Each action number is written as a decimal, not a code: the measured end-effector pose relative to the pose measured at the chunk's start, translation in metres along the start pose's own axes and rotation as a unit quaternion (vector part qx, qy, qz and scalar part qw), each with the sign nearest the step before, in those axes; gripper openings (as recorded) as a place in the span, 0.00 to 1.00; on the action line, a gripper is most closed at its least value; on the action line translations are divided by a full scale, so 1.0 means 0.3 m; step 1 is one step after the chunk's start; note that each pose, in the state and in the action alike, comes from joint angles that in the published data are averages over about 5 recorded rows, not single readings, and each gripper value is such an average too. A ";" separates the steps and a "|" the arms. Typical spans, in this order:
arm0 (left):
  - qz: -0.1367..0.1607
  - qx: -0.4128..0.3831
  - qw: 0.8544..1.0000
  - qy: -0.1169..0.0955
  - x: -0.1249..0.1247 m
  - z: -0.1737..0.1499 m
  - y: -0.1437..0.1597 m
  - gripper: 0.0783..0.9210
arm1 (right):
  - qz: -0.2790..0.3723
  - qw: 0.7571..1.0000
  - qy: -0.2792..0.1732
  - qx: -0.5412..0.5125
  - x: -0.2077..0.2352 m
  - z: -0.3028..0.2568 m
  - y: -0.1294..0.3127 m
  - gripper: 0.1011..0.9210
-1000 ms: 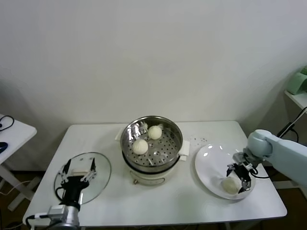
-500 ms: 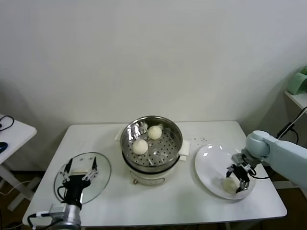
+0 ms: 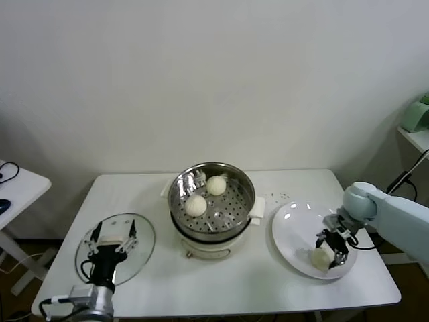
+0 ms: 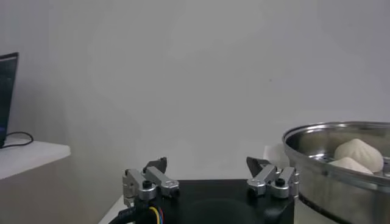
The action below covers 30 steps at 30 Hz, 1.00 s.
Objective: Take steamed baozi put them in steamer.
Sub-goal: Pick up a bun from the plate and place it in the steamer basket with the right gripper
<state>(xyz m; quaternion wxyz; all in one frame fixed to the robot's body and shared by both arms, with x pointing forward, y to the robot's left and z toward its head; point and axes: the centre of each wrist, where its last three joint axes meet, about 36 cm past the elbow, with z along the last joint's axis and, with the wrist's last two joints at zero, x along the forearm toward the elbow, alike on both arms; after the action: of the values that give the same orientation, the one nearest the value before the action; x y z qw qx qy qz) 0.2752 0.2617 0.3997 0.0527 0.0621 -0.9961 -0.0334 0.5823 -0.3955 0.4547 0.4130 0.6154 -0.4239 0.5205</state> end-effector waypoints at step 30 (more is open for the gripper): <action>0.007 -0.007 1.000 0.006 0.026 -0.003 -0.007 0.88 | 0.122 0.934 0.099 0.321 0.837 -0.548 -0.249 0.69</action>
<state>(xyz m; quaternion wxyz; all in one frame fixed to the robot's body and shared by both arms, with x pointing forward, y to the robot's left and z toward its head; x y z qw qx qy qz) 0.2680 0.2585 0.4011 0.0591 0.0554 -0.9959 -0.0399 0.6305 -0.2399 0.7177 0.1672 0.6039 -0.2630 0.7336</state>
